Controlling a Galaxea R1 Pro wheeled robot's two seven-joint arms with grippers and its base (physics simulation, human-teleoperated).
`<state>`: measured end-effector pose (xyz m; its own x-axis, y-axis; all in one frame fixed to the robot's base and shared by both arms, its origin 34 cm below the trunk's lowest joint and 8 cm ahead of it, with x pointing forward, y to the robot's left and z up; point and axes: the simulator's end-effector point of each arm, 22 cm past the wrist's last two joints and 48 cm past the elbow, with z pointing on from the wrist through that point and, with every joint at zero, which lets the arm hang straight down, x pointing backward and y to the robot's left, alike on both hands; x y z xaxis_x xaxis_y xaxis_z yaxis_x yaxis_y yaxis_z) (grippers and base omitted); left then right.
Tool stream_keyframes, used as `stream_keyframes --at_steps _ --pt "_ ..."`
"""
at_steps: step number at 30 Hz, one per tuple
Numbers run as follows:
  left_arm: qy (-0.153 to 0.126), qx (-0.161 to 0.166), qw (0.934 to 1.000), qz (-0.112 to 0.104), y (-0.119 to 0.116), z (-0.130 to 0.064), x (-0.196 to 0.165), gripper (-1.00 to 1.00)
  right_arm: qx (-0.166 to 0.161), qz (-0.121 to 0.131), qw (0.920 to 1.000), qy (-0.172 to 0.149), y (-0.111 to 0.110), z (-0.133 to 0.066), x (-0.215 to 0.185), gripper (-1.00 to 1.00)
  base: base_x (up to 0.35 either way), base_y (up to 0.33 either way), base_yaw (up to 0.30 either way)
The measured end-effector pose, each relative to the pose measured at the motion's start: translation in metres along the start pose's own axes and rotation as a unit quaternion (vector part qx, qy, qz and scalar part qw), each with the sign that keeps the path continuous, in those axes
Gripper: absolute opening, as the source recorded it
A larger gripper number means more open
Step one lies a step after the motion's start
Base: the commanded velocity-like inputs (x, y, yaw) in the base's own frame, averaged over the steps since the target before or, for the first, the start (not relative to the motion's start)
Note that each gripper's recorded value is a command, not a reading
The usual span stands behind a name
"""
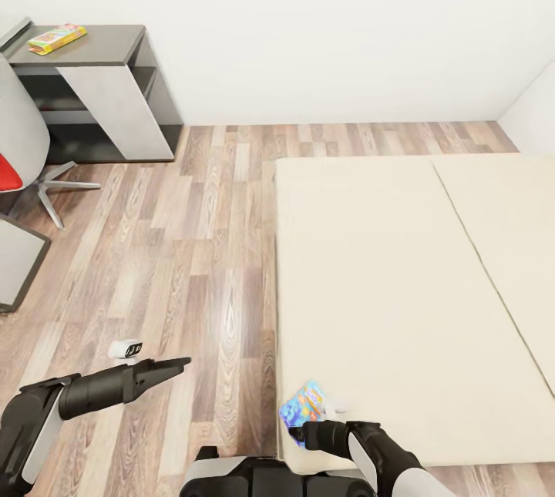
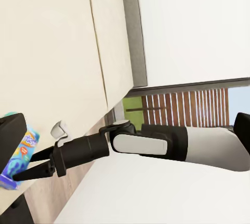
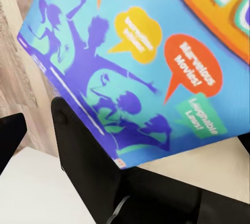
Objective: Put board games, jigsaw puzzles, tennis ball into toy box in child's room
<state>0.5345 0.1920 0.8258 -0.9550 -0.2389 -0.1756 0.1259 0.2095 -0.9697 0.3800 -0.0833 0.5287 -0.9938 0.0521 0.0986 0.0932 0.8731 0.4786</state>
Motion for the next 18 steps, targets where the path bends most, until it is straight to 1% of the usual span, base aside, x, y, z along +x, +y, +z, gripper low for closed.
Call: stream_keyframes --at_steps 10,18 --pt "0.000 0.000 1.0000 0.000 0.0000 -0.0001 0.0000 1.00 0.000 0.000 1.0000 0.000 0.0001 0.0000 0.0000 1.00 0.000 0.112 0.000" --pt "0.000 0.000 1.0000 0.000 0.0000 0.0000 0.0000 1.00 0.000 0.000 1.0000 0.000 0.0000 0.0000 -0.0001 1.00 0.000 0.019 0.000"
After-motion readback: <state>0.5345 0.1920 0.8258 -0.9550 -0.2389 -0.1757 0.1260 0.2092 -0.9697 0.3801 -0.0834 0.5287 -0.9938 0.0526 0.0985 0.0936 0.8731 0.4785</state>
